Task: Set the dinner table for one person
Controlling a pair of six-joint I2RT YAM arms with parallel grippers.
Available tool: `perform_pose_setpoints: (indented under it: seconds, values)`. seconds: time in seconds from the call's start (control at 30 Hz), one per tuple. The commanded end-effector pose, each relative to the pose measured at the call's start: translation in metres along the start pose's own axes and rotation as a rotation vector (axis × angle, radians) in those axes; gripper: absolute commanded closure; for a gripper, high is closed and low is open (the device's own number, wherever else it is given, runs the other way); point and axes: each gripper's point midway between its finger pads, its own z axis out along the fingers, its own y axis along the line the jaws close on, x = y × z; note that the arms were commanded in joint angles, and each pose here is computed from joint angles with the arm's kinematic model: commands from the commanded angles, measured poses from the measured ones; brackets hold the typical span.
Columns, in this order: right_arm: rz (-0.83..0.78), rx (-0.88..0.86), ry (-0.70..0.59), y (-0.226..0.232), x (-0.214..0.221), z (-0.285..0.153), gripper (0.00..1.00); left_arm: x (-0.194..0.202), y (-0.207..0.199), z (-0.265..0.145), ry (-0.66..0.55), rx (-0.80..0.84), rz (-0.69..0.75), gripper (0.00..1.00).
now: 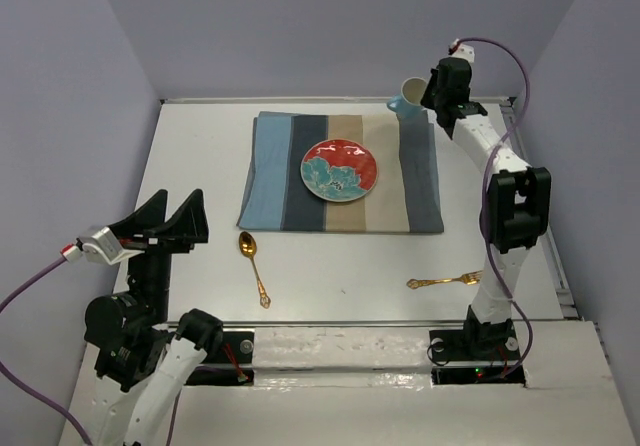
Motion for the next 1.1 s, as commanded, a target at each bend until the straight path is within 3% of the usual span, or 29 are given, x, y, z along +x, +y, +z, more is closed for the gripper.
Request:
perform_pose_setpoints:
  seconds: [0.0,0.03,0.43,0.9,1.07]
  values:
    - [-0.055,-0.007,0.013,-0.007,-0.018,0.024,1.0,0.0,-0.008,0.003,-0.006,0.035,-0.013,0.01]
    - [-0.051,-0.002,-0.005,-0.01,-0.031,0.027,1.0,0.0,-0.008,0.004,-0.004,0.034,-0.011,0.01]
    - [-0.027,0.073,0.126,-0.069,0.023,0.067,1.0,0.014,-0.007,0.011,0.044,0.028,0.005,0.01]
    - [-0.089,0.119,0.103,-0.078,0.013,0.074,1.0,0.02,-0.007,0.014,0.062,0.024,0.014,0.01]
    - [-0.112,0.127,0.138,-0.083,0.031,0.088,1.0,0.019,-0.006,0.014,0.059,0.021,0.015,0.01]
